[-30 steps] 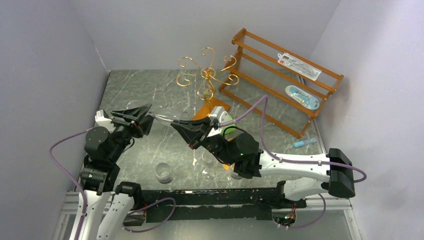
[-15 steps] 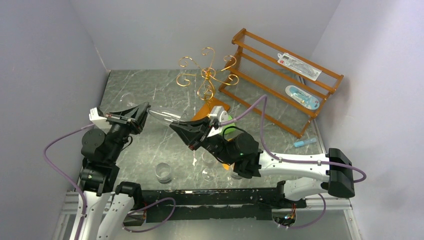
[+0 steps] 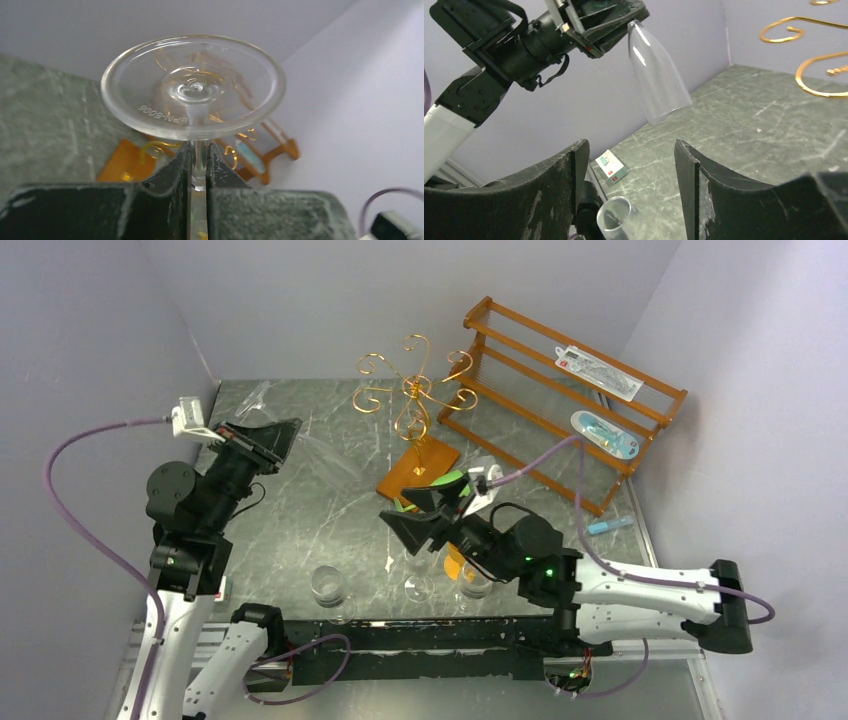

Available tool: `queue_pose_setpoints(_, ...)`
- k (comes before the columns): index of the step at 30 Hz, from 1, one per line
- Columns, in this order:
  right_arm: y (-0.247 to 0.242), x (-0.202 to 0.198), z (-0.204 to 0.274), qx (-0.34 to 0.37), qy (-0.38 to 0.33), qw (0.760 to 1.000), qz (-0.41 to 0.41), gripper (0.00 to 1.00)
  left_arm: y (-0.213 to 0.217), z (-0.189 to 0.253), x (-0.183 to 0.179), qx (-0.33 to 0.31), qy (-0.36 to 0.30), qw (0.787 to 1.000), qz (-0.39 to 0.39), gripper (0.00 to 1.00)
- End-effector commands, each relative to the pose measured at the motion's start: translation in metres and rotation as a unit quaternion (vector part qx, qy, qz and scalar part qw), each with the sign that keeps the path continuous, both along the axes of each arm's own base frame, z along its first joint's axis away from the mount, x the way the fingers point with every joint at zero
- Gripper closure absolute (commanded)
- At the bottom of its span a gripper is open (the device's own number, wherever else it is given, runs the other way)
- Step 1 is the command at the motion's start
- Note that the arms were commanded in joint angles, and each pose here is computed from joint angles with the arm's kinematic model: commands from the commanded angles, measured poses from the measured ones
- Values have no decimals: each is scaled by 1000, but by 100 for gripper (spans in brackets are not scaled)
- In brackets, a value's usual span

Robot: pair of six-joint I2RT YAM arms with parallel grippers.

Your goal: Place the wine glass upside down on the wine glass rack

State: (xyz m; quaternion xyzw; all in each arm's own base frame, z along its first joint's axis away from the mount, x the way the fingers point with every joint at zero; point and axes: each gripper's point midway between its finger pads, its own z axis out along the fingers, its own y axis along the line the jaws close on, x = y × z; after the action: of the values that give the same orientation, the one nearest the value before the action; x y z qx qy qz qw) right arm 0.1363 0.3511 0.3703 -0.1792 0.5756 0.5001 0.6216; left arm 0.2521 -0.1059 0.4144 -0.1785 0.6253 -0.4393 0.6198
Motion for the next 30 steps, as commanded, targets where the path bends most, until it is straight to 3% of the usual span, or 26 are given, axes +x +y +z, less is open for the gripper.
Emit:
queue_pose_setpoints(1, -31, 10, -20, -19, 76, 996, -50, 33, -16, 0, 0, 224, -103, 968, -53, 95)
queue_pose_setpoints(10, -83, 29, -17, -18, 196, 968, -159, 31, -56, -39, 9, 358, -180, 893, -204, 95)
queue_pose_setpoints(14, -90, 29, -18, -19, 212, 962, -170, 31, -51, -51, 28, 415, -199, 867, -189, 95)
queue_pose_setpoints(16, -92, 29, -17, -18, 213, 962, -172, 31, -44, -57, 45, 433, -190, 866, -162, 95)
queue_pose_setpoints(21, -92, 30, -19, -22, 212, 961, -175, 31, -18, -55, 87, 420, -152, 893, -52, 95)
queue_pose_setpoints(30, -89, 31, -19, -30, 211, 961, -177, 30, -50, -54, 123, 371, -198, 901, -103, 95)
